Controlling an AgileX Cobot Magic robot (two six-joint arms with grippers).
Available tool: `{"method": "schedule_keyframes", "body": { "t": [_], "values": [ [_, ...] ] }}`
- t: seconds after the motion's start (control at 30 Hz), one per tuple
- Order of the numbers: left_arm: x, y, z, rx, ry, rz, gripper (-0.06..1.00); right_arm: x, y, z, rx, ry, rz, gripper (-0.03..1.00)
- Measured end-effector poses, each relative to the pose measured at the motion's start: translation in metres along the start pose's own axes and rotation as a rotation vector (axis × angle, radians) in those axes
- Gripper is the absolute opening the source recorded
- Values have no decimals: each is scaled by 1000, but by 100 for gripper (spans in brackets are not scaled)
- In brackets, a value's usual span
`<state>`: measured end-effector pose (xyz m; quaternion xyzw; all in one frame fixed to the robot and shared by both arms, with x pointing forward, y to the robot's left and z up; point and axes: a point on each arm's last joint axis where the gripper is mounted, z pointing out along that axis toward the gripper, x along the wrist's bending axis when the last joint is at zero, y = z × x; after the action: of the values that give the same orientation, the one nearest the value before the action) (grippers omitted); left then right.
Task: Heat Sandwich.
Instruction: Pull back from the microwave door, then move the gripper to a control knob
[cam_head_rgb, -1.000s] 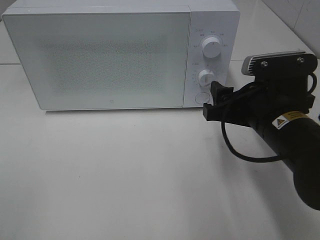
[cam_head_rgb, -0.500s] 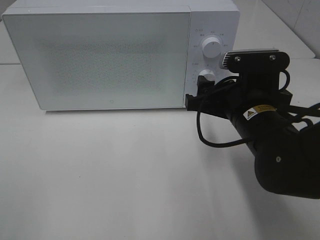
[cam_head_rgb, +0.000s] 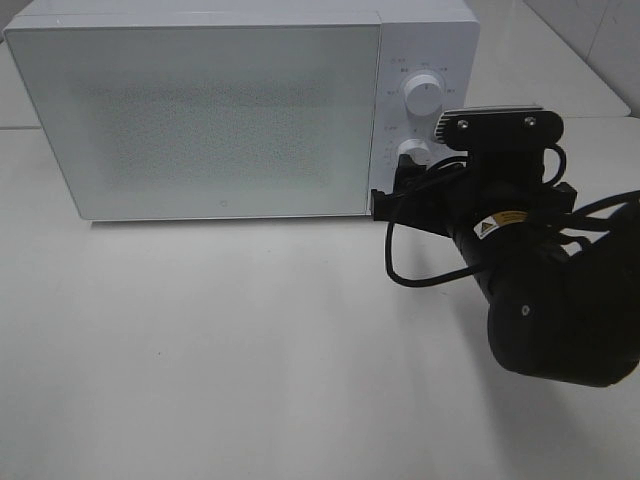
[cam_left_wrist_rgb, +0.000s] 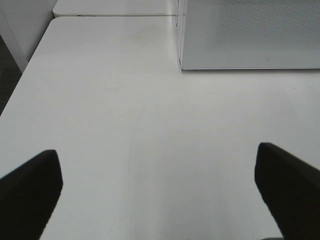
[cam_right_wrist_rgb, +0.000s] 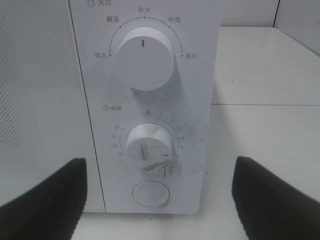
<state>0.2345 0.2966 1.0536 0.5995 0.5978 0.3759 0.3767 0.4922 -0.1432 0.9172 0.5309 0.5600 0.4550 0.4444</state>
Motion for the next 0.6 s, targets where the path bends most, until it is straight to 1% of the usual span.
{"method": "schedule_keyframes", "body": {
  "t": [0.23, 0.6],
  "values": [
    [0, 0, 0, 0, 0, 0, 99, 12, -6, 19, -4, 6, -5, 77],
    [0, 0, 0, 0, 0, 0, 99, 12, -7, 44, 1, 1, -2, 77]
  ]
}}
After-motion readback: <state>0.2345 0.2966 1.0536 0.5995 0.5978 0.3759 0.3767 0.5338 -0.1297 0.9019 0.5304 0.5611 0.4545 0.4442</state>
